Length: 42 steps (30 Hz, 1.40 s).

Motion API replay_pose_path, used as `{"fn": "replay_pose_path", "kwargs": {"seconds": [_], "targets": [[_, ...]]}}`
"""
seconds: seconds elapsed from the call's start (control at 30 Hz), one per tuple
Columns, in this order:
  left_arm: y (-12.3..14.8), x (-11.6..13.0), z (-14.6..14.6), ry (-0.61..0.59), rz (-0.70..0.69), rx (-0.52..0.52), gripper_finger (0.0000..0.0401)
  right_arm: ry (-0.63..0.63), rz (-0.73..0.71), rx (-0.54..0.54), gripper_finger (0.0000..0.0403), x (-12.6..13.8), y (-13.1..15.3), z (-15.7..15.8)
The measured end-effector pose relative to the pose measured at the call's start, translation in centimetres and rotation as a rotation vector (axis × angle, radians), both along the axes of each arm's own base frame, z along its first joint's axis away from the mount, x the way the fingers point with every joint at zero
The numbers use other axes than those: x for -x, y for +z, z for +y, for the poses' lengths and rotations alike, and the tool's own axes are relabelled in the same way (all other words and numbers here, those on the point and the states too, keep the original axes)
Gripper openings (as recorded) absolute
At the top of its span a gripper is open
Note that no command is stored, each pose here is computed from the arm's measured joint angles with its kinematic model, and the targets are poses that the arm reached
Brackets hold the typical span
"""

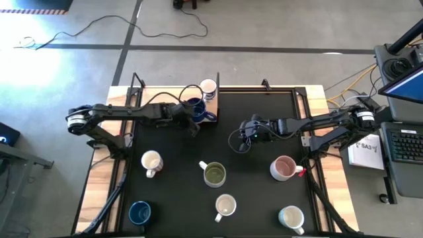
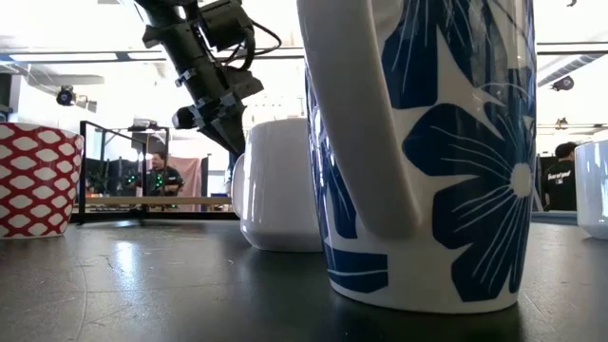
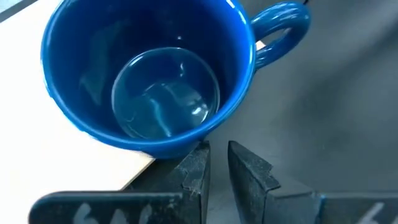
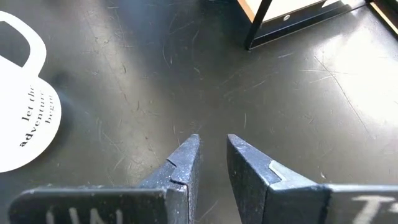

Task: Place coffee mugs
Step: Put the blue mug on the shelf, then adjust the mugs on the shelf

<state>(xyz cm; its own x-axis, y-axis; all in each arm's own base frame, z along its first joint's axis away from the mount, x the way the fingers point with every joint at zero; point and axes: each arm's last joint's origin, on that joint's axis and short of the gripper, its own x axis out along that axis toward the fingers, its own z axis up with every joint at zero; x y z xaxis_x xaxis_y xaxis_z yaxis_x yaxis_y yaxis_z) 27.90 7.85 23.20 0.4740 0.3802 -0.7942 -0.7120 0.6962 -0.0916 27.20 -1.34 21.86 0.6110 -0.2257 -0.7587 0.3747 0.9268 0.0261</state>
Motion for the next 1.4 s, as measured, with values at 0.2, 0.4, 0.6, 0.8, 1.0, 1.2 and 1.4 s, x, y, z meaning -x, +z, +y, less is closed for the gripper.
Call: {"fn": "replay_pose_path", "kwargs": {"seconds": [0.2,0.4,0.6,0.8,1.0,1.2,1.4], "targets": [[0.3,-0.5,0.0,-0.020,-0.053,-0.001,0.0040,0.003,0.001,0.002,0.0068,0.0,0.0,0.0],[1.0,-0.9,0.0,-0.058,-0.118,0.000,0.0040,0.003,0.001,0.002,0.0068,0.0,0.0,0.0],[3.4,-1.3,0.9,-0.097,-0.160,-0.090,0.0040,0.003,0.001,0.002,0.0068,0.0,0.0,0.0],[3.8,-1.7,3.7,-0.056,-0.145,-0.140,0.0040,-0.002,-0.001,-0.002,0.0068,0.0,0.0,0.0],[4.0,-2.8,6.2,-0.086,-0.137,-0.124,0.0040,-0.017,-0.004,-0.013,0.0068,0.0,0.0,0.0],[4.1,-4.3,8.0,-0.119,-0.117,-0.095,0.0040,-0.016,-0.004,-0.014,0.0068,0.0,0.0,0.0],[3.7,-5.1,9.1,-0.121,-0.052,-0.051,0.0040,-0.017,0.021,-0.014,0.0068,0.2,-0.2,0.0]]}}
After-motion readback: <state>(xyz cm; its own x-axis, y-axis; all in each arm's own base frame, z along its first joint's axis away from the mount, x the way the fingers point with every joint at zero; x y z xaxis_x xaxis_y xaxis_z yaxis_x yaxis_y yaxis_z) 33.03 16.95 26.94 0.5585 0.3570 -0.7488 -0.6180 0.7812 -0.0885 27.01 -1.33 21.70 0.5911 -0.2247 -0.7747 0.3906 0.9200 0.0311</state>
